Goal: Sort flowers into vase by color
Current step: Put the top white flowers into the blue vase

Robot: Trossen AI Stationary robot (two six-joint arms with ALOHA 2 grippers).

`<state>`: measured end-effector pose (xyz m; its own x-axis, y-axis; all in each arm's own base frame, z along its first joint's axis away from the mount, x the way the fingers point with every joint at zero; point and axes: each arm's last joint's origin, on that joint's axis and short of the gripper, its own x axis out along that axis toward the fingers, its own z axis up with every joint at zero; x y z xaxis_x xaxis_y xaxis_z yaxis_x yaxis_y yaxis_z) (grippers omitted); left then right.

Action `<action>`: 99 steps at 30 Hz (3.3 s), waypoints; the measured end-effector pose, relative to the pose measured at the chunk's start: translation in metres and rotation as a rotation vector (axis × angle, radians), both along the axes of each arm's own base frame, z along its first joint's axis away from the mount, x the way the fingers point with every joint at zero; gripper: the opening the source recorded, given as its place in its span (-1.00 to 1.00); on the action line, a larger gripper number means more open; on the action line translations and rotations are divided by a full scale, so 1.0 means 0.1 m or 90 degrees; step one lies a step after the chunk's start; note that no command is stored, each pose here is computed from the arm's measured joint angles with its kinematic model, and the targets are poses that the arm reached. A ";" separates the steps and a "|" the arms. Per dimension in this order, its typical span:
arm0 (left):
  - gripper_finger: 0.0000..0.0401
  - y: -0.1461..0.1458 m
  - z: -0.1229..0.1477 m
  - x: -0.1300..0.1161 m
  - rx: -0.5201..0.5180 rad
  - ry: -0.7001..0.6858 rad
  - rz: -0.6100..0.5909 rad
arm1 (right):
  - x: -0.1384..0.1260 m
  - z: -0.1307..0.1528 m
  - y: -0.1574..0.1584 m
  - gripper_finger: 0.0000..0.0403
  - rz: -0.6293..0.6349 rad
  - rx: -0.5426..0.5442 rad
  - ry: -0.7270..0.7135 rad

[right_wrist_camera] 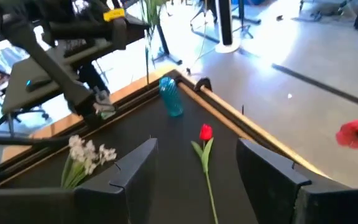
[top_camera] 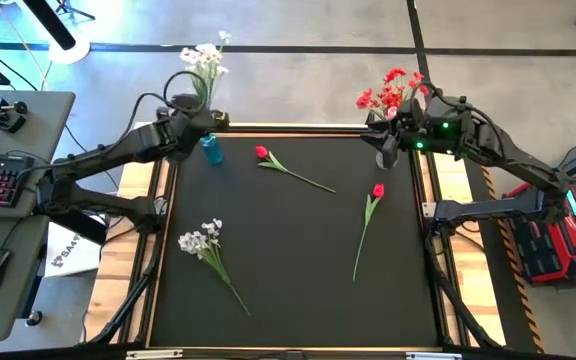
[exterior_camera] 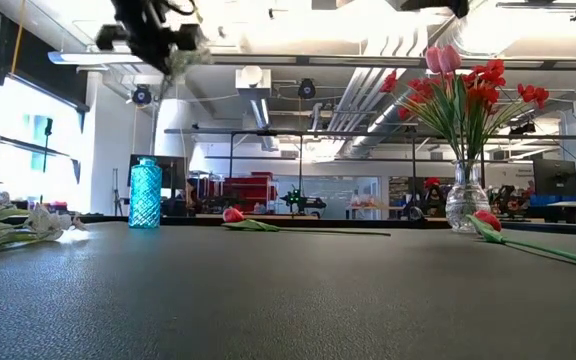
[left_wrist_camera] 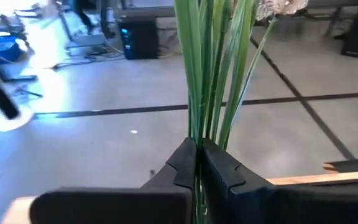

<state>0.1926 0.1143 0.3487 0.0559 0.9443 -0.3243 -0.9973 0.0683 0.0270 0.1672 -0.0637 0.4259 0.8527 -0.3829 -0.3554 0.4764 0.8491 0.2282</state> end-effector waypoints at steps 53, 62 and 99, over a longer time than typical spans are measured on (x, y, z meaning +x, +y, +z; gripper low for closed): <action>-1.00 -0.11 -0.82 -0.85 0.353 -0.133 -0.289 | 0.01 0.06 -0.32 0.01 -0.123 -0.011 -0.064; -1.00 -0.10 -0.86 -0.87 0.351 -0.094 -0.235 | 0.01 0.06 -0.32 0.01 -0.124 -0.009 -0.065; -0.36 -0.02 -1.31 -0.83 0.077 -0.148 -0.130 | 0.02 0.06 -0.31 0.01 -0.098 0.015 -0.076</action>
<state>0.1092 0.1118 0.2178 0.3076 0.9368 -0.1669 -0.9437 0.2778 -0.1797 0.1687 -0.0946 0.4320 0.8212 -0.5049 -0.2658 0.5687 0.7618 0.3102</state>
